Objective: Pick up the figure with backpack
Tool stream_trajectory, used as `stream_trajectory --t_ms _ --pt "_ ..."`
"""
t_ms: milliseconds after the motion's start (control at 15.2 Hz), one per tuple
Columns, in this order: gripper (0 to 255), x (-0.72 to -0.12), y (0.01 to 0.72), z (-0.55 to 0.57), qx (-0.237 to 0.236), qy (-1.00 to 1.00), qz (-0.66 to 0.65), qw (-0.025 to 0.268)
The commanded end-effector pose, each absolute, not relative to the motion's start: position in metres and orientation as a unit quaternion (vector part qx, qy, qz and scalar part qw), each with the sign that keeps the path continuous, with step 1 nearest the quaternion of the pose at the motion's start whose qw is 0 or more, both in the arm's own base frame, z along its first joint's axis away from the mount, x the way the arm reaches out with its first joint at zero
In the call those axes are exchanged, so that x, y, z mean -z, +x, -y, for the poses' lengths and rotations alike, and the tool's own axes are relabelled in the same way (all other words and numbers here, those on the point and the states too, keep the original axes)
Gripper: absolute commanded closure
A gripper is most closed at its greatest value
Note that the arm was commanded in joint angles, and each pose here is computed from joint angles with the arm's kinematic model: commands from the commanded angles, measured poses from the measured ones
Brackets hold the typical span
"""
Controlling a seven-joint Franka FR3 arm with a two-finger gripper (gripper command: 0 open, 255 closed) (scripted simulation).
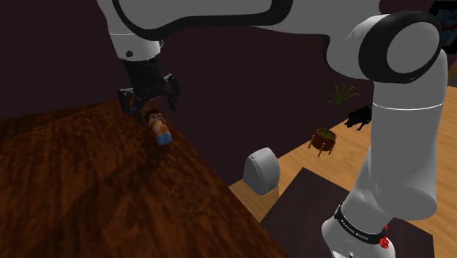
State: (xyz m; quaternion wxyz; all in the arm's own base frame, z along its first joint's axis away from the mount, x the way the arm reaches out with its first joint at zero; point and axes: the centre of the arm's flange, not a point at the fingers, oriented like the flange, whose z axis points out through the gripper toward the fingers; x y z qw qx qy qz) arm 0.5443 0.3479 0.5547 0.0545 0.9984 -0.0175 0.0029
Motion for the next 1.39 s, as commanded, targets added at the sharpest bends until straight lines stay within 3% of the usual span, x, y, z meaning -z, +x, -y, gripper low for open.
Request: stream_trajectory --t_ms 0,396,462,1320 --pt "0 -0.545 0.546 -0.35 -0.003 0.998 0.018 0.054" --pt "0 -0.521 0.546 -0.35 -0.003 0.998 0.018 0.054" --pt "255 -0.521 0.546 -0.35 -0.003 0.998 0.018 0.054" --pt "255 -0.542 0.546 -0.35 -0.003 0.998 0.018 0.054"
